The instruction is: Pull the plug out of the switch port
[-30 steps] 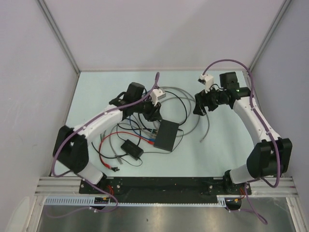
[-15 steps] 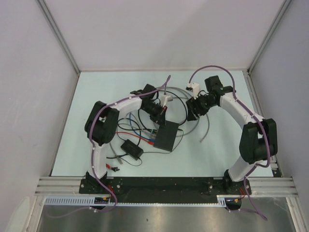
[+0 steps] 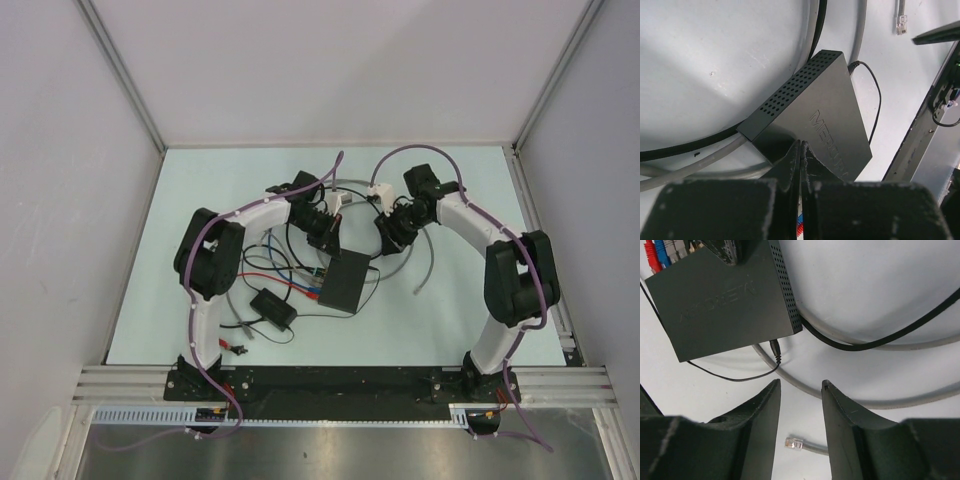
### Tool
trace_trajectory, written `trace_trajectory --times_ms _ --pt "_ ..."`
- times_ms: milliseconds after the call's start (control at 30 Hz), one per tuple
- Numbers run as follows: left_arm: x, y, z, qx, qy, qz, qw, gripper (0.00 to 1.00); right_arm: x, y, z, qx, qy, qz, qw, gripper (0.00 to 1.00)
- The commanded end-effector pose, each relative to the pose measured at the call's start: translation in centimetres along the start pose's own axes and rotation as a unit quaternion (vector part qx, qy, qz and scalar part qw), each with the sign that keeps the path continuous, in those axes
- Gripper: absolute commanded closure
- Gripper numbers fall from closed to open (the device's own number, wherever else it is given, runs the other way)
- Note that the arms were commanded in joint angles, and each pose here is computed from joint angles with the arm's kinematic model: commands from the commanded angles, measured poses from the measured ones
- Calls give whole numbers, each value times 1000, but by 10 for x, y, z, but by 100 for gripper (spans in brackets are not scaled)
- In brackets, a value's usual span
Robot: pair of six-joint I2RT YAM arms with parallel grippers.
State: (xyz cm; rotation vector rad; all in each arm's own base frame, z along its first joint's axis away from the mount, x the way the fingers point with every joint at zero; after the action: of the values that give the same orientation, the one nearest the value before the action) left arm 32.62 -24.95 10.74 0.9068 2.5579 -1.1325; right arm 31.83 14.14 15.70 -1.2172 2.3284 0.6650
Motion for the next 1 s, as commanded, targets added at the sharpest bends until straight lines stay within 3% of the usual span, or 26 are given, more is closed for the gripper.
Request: trace_trajectory --times_ms 0,267,700,967 --pt "20 32 6 -92 39 19 995 100 4 0 14 -33 -2 -3 999 58" --pt "24 37 14 -85 51 17 995 100 -1 5 37 -19 6 -25 1000 46" --pt "23 38 28 -33 58 -16 998 100 6 3 50 -18 34 -75 996 53" --pt "26 39 28 -15 61 -24 998 100 11 16 56 -63 32 -99 993 54"
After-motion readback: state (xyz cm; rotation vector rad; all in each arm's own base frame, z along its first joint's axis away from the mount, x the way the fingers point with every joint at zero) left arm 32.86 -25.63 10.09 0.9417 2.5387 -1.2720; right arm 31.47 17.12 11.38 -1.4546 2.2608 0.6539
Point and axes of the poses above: each gripper's point midway between its finger pads, its own z axis out along the fingers, its own y axis along the line the jaws close on, x = y × z, the point moved 8 cm from there along -z, back along the fingers
